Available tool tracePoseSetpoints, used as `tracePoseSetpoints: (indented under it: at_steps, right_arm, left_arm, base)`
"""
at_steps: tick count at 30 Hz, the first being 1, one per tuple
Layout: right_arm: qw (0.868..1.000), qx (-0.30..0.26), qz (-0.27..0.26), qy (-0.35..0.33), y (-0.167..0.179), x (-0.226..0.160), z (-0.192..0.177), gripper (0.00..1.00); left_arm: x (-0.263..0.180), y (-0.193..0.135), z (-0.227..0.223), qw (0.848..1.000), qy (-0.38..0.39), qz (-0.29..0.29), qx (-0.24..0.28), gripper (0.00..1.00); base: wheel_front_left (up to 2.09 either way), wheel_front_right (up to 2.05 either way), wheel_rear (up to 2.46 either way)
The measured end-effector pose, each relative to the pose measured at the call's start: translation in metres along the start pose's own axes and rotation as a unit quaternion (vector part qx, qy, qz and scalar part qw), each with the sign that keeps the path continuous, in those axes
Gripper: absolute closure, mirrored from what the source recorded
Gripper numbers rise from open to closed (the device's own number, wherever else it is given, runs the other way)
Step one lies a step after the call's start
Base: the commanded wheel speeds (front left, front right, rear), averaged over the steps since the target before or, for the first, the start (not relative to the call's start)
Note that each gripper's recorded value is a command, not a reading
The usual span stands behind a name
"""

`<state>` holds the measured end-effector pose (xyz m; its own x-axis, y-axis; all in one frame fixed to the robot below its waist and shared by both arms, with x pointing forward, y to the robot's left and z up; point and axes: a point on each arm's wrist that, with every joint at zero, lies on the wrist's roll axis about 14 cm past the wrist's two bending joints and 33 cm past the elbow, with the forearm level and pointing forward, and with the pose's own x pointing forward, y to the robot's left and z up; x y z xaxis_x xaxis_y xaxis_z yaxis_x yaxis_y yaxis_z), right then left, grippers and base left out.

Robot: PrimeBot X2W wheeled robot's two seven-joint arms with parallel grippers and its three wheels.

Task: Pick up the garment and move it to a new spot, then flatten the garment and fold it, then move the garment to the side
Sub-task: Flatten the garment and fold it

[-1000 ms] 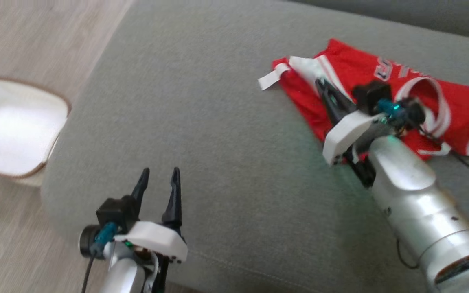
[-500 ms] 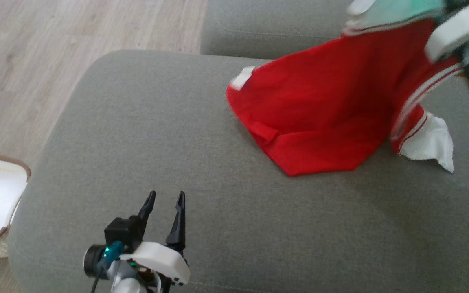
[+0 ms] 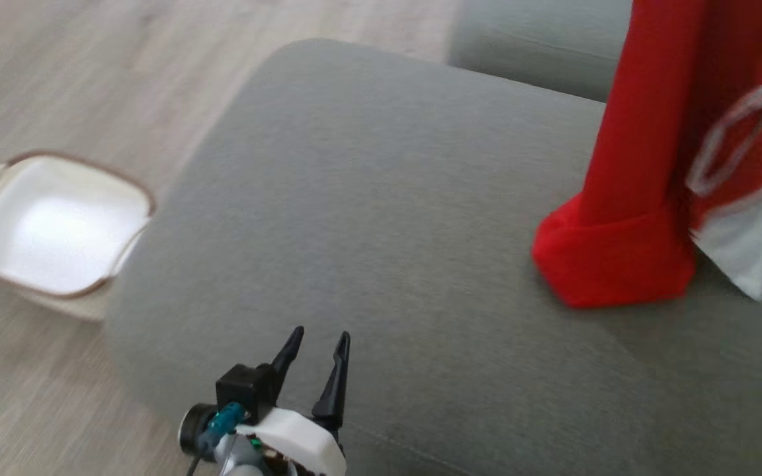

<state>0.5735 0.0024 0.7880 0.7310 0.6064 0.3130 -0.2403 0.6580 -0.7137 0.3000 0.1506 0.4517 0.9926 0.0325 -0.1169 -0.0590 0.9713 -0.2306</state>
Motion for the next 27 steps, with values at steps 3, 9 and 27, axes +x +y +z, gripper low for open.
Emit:
tracePoseSetpoints:
  at_steps: [3,9,27]
  right_arm:
    - [0.999,-0.017,0.017,-0.043,0.015,0.026,0.031,1.00]
    - [0.989,-0.037,-0.019,-0.145,-0.012,0.049,0.109,1.00]
    - [0.914,0.205,-0.009,0.351,0.128,-0.266,-0.253,0.36]
  left_arm:
    - [-0.009,0.021,0.004,0.999,-0.009,0.042,-0.001,0.00]
    - [-0.024,0.052,0.011,0.995,-0.021,0.101,0.000,0.00]
    - [0.028,-0.009,-0.004,0.999,0.014,-0.034,0.028,0.00]
  base:
    - [0.00,0.00,0.00]
    - [0.00,0.00,0.00]
    - [0.00,0.00,0.00]
